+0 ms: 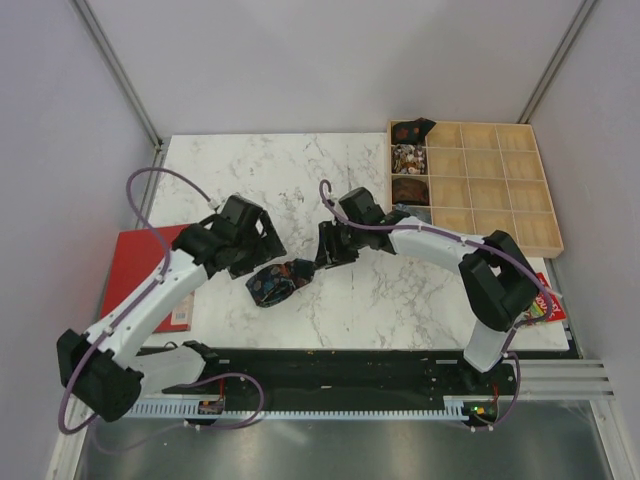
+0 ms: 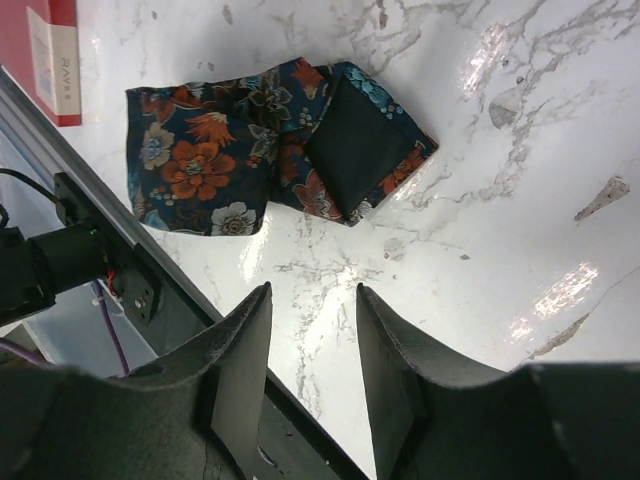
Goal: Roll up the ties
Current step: Roll the tie at the center of the board.
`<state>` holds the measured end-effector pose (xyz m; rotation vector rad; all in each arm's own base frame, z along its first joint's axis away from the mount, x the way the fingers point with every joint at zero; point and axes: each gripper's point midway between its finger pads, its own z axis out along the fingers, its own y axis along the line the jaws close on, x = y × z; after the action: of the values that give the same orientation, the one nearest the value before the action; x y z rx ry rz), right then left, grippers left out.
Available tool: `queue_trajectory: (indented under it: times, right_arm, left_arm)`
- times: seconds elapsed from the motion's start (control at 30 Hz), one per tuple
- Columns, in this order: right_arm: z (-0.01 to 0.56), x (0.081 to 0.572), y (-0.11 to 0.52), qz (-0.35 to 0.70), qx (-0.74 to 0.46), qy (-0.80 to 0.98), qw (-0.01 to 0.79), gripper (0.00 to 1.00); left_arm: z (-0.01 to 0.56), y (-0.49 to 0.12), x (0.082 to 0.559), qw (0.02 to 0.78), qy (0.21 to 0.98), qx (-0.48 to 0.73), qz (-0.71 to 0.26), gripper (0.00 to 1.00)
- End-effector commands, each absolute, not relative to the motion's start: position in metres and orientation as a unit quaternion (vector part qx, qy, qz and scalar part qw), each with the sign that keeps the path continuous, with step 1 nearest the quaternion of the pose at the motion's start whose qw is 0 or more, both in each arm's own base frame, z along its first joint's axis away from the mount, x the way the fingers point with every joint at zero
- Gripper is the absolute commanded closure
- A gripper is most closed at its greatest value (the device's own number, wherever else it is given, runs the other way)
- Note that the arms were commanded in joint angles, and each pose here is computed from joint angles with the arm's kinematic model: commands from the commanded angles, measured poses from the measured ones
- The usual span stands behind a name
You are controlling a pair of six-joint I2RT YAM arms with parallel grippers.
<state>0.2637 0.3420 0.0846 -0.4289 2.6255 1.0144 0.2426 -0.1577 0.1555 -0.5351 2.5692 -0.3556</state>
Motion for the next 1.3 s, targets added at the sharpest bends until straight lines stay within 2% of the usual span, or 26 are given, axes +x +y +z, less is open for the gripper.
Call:
queue_trajectory:
  times: [0.0, 0.33, 0.57, 0.83, 1.13, 1.27]
  right_arm:
    - [0.133, 0.266, 0.358, 0.389, -0.161, 0.888, 0.183, 0.52]
    - [0.175, 0.232, 0.442, 0.431, -0.209, 0.860, 0.175, 0.52]
    - [0.143, 0.227, 0.485, 0.431, -0.217, 0.866, 0.132, 0.54]
    - [0.110, 0.241, 0.486, 0.410, -0.217, 0.877, 0.126, 0.55]
    - [0.064, 0.264, 0.439, 0.370, -0.194, 0.901, 0.114, 0.56]
    - [0.053, 0.270, 0.425, 0.360, -0.189, 0.907, 0.113, 0.57]
  left_arm:
    - [0.146, -0.111, 0.214, 0.260, 0.932, -0.238, -0.083, 0.10]
    - [0.135, -0.085, 0.188, 0.286, 0.902, -0.301, -0.119, 0.17]
    - [0.127, -0.086, 0.182, 0.280, 0.891, -0.326, -0.143, 0.20]
    - [0.122, -0.082, 0.182, 0.289, 0.890, -0.325, -0.141, 0.20]
    - [0.125, -0.091, 0.195, 0.298, 0.890, -0.304, -0.164, 0.23]
    - [0.116, -0.100, 0.201, 0.299, 0.892, -0.284, -0.182, 0.21]
